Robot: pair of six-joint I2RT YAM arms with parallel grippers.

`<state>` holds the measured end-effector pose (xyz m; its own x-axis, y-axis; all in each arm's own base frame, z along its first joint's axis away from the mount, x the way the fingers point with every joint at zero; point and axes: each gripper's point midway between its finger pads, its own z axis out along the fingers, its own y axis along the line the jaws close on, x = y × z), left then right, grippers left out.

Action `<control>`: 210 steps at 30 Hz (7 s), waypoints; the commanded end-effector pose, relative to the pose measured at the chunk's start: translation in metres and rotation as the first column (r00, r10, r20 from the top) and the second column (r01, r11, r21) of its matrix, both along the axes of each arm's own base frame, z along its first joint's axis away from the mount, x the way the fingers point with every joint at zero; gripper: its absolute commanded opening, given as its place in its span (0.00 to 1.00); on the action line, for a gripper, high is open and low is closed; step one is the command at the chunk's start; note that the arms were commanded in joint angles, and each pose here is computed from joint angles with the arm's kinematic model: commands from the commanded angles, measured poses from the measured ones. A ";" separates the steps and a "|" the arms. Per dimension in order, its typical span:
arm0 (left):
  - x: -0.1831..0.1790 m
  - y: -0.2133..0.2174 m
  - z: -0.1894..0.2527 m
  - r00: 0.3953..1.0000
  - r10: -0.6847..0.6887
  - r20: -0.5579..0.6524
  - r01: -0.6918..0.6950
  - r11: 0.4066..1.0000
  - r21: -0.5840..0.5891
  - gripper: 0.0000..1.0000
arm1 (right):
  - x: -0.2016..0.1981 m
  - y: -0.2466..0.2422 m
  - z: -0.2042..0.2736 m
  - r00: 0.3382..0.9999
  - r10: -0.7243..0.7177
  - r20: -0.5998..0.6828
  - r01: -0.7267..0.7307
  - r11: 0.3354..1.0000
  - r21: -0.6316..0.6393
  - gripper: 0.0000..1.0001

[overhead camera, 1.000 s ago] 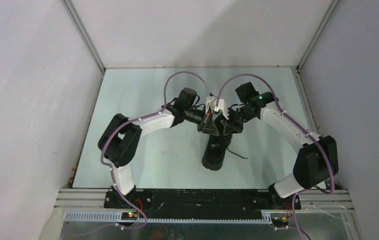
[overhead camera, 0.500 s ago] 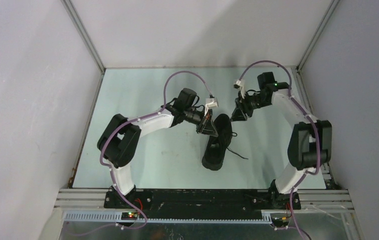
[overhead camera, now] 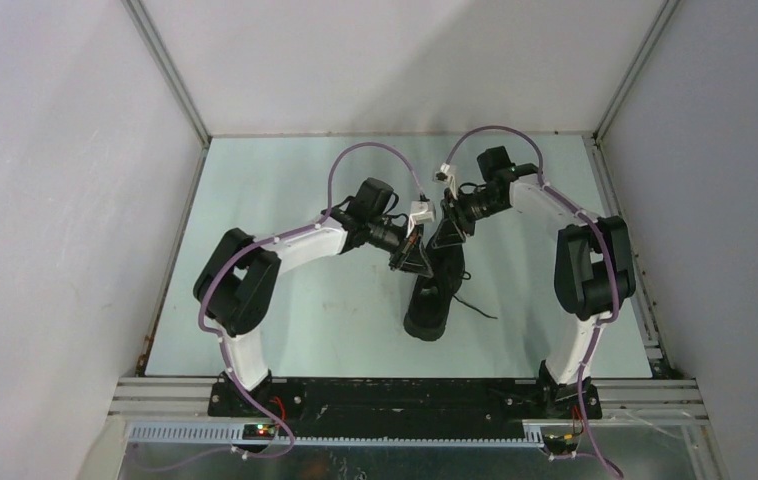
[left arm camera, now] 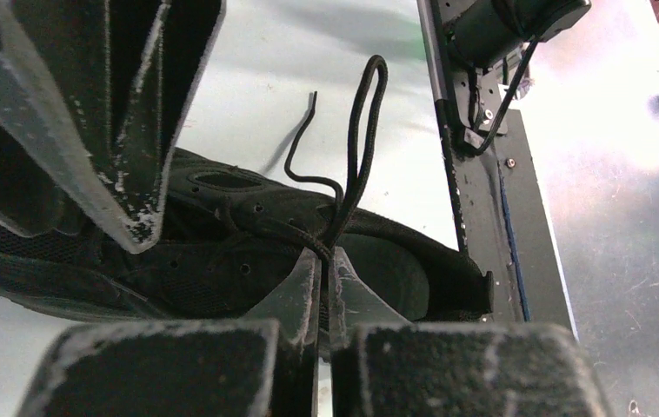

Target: Tie the shoes

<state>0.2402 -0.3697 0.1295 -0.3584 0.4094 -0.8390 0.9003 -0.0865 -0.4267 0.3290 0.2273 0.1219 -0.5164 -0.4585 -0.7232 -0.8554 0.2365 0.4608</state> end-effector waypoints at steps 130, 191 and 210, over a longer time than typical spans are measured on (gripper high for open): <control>0.001 -0.061 0.037 0.182 -0.510 0.841 0.140 0.860 0.491 0.58 | -0.036 -0.006 0.010 0.956 0.027 -0.292 0.034 0.979 0.202 0.00; 0.039 0.070 -0.008 0.713 0.055 0.699 -0.381 0.867 0.320 0.00 | -0.055 -0.085 -0.004 0.923 -0.287 -0.256 0.278 0.958 -0.070 0.00; 0.075 0.112 -0.039 0.689 0.182 0.702 -0.579 0.721 0.381 0.00 | -0.056 -0.118 -0.009 0.897 -0.421 -0.136 0.405 0.905 -0.129 0.00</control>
